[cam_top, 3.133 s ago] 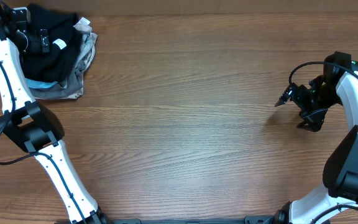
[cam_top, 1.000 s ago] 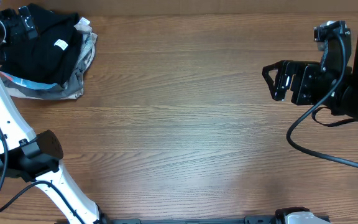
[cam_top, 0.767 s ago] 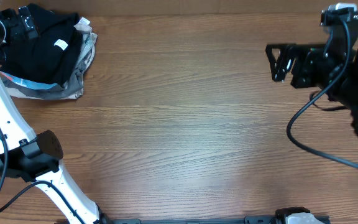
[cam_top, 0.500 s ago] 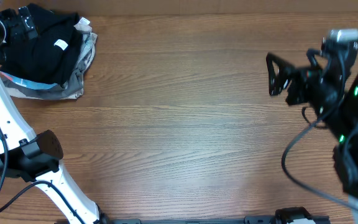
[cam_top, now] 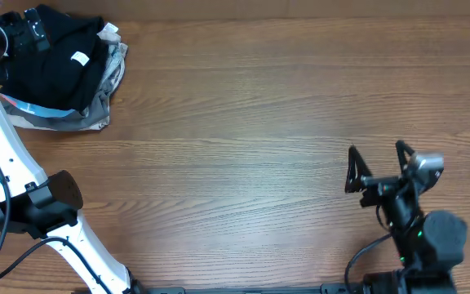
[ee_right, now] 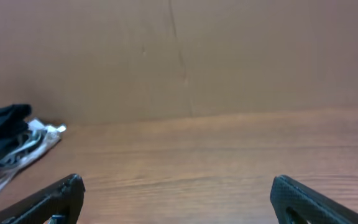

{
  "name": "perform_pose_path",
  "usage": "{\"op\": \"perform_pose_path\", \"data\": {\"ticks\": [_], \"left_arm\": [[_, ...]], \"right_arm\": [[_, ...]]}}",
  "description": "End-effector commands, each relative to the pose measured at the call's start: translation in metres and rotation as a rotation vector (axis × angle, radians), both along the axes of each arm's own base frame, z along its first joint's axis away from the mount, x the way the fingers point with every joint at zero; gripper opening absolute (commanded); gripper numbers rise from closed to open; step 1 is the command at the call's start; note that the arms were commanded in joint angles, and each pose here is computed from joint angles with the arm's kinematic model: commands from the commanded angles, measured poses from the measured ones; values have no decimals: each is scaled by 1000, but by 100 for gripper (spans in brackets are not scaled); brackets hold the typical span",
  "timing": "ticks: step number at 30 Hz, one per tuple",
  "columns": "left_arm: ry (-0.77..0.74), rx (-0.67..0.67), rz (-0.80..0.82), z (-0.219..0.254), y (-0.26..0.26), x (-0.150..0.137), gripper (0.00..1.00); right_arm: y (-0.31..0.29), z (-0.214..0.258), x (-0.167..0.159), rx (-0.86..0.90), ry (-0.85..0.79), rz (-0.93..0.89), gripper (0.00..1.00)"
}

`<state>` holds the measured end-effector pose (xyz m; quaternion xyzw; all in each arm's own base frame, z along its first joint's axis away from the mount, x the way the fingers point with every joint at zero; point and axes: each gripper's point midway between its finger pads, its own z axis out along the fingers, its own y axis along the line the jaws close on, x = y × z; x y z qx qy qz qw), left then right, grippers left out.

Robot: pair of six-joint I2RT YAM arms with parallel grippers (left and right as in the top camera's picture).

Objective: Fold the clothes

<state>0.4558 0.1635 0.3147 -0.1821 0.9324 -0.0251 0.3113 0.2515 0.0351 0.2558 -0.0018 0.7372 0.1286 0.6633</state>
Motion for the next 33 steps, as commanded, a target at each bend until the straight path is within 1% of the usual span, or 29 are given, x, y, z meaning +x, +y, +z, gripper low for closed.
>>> {"op": "perform_pose_path", "data": {"ticks": [1, 4, 8, 14, 16, 17, 22, 33], "left_arm": [[6, -20, 7, -5, -1, 3, 100], [6, -20, 7, -5, -1, 3, 100], [6, -20, 7, -5, -1, 3, 100], [6, -20, 7, -5, -1, 3, 100], [6, -20, 7, -5, -1, 3, 100], [6, -20, 7, -5, -1, 3, 100], [6, -20, 7, -5, -1, 3, 100], [6, -20, 7, -5, -1, 3, 100]], "right_arm": [[-4, -23, -6, 1, -99, -20, 100], [-4, -31, -10, 3, -158, -20, 100], [-5, -40, -13, 4, -193, -22, 100], [-10, -56, -9, 2, -159, -53, 100], [-10, -74, -6, 0, -116, -55, 100], [-10, -86, -7, -1, -66, -54, 100], [-19, -85, -6, -6, -71, -102, 100], [-20, -84, -6, -6, -72, -103, 100]]}}
